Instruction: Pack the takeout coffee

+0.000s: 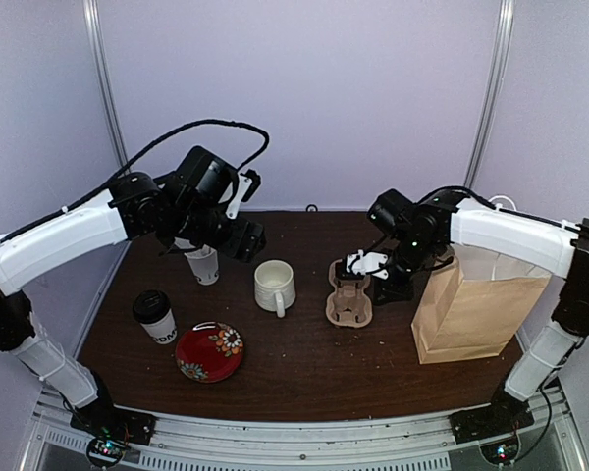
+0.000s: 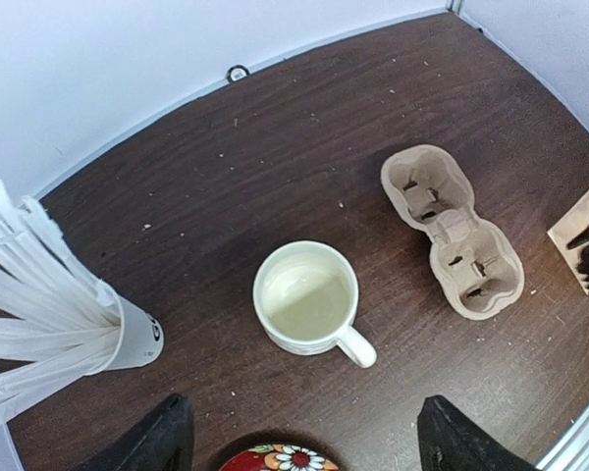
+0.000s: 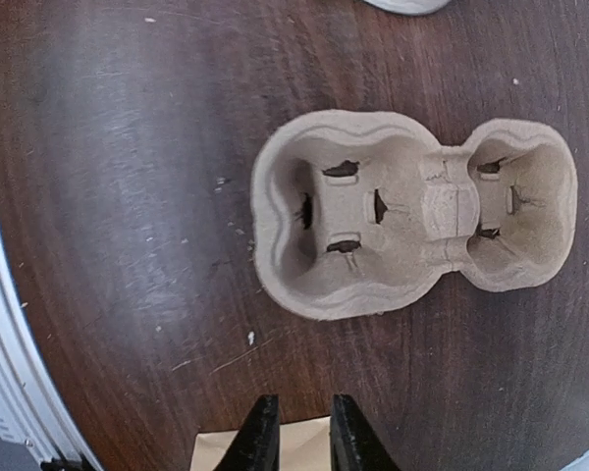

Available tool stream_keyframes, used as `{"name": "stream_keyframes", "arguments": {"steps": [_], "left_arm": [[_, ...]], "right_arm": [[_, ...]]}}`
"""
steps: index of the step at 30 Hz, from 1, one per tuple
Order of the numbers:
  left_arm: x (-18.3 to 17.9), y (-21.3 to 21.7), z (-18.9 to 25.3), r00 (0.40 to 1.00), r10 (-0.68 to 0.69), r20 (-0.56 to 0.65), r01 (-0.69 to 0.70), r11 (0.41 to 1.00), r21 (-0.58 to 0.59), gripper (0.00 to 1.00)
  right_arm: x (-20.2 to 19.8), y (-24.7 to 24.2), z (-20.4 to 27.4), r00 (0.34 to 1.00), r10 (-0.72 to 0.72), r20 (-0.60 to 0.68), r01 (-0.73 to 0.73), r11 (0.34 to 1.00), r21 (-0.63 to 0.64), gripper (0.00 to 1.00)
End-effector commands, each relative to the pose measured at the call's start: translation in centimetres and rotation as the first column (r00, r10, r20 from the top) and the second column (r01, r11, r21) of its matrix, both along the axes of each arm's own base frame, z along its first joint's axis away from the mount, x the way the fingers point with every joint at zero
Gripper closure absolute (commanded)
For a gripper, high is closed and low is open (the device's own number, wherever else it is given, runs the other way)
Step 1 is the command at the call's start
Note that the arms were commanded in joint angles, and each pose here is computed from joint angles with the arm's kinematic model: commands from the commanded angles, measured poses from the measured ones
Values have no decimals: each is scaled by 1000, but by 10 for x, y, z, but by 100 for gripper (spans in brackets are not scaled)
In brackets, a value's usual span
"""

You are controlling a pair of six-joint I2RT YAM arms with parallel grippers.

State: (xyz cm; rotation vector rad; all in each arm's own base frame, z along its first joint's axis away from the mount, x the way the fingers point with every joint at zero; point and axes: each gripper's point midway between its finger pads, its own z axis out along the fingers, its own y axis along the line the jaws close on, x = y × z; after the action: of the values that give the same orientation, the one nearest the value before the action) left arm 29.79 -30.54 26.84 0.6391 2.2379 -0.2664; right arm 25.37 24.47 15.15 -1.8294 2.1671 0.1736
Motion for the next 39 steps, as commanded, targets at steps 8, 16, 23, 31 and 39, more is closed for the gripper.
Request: {"name": "stream_keyframes", "arguments": {"steps": [8,16,23,31,39], "left_arm": [[-8,39,14,993,96,64,-93,994,-58,7],[-11,53,1,993,111,45,-112,994,5,2],[-11,52,-2,994,101,48,-102,995,14,3],[-16,56,-3,996,72,53,-74,997,34,3],[-17,63,0,995,64,77,-69,995,71,2]], "right_arm": [[48,31,-69,999,-1,33,4,995,-102,85],[24,57,-98,996,91,-12,-92,985,-146,87],[-22,102,-102,973,208,-97,-218,970,-112,87],[-53,132,-95,953,266,-144,-277,958,-67,87],[-82,147,-97,931,309,-195,-325,944,-51,86]]}}
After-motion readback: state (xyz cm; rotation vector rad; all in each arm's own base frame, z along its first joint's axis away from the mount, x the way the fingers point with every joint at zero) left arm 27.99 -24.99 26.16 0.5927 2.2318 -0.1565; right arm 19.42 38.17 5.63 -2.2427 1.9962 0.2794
